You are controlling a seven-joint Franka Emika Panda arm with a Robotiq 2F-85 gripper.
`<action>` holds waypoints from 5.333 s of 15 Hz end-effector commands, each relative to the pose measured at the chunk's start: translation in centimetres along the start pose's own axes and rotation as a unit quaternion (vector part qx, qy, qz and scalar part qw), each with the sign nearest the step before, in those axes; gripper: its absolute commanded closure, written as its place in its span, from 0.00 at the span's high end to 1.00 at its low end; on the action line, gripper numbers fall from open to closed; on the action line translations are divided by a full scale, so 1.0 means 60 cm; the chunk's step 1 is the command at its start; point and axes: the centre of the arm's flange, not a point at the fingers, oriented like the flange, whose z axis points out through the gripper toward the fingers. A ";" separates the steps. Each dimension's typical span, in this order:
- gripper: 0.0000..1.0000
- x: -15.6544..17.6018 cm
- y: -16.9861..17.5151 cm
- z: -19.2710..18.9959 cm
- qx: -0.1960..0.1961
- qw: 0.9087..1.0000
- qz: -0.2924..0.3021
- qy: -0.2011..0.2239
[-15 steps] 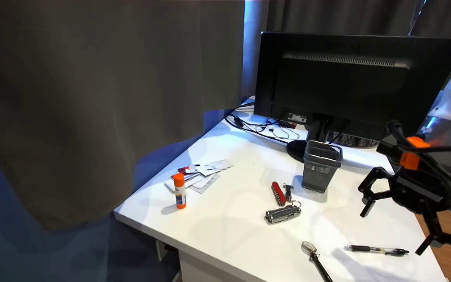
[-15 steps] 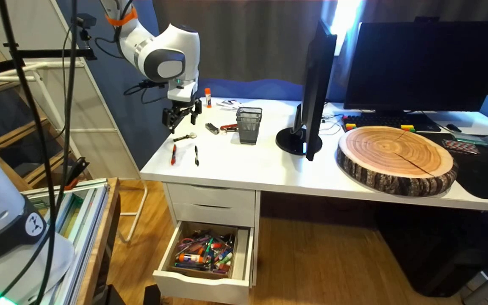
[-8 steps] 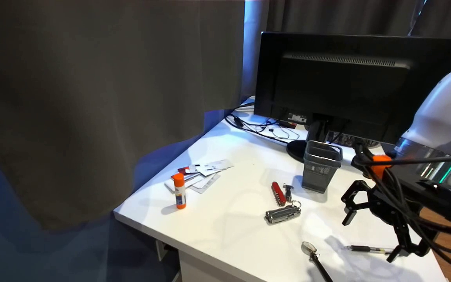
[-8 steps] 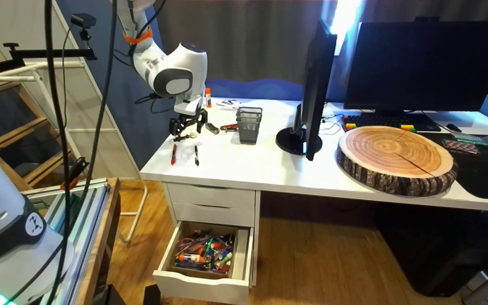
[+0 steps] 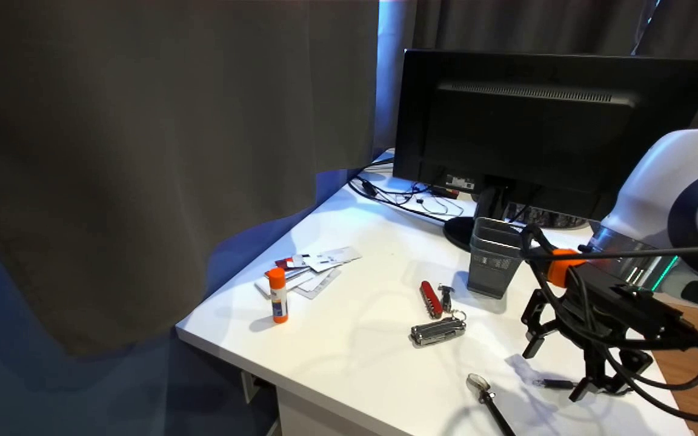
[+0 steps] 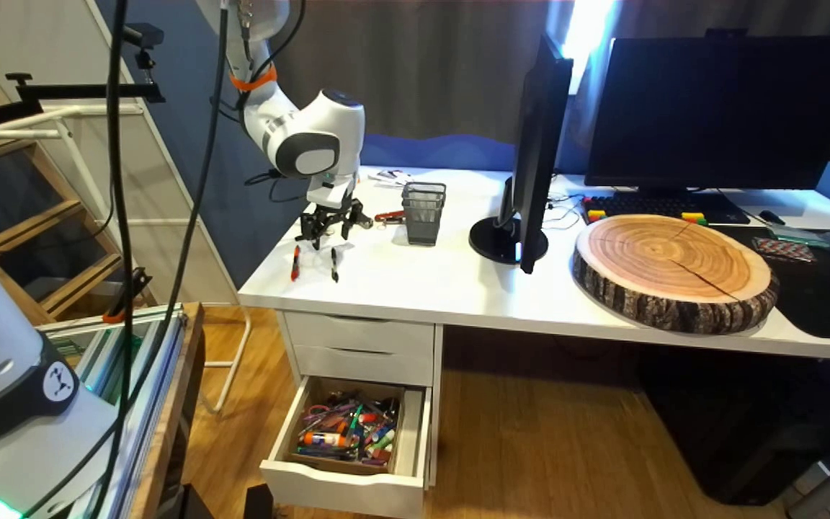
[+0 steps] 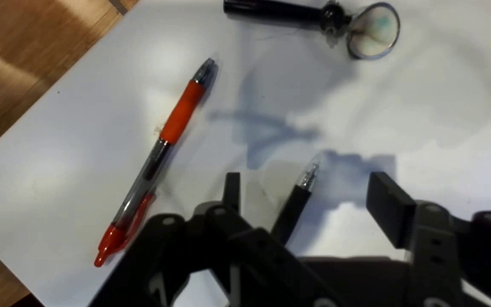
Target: Turn the upside down gray pen holder the right way up and put it in the gray pen holder on the left, pick up the black pen and put it in the stacked gray pen holder
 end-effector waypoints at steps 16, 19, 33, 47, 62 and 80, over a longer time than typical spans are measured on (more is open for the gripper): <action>0.03 0.028 -0.008 -0.068 0.018 0.998 0.031 -0.042; 0.03 0.038 -0.011 -0.133 0.044 0.995 0.026 -0.081; 0.03 0.047 -0.052 -0.189 0.107 0.983 0.042 -0.142; 0.03 0.060 -0.116 -0.316 0.239 0.923 0.116 -0.278; 0.03 0.081 -0.172 -0.230 0.278 0.867 0.174 -0.375; 1.00 0.120 -0.099 -0.286 0.306 0.891 0.181 -0.281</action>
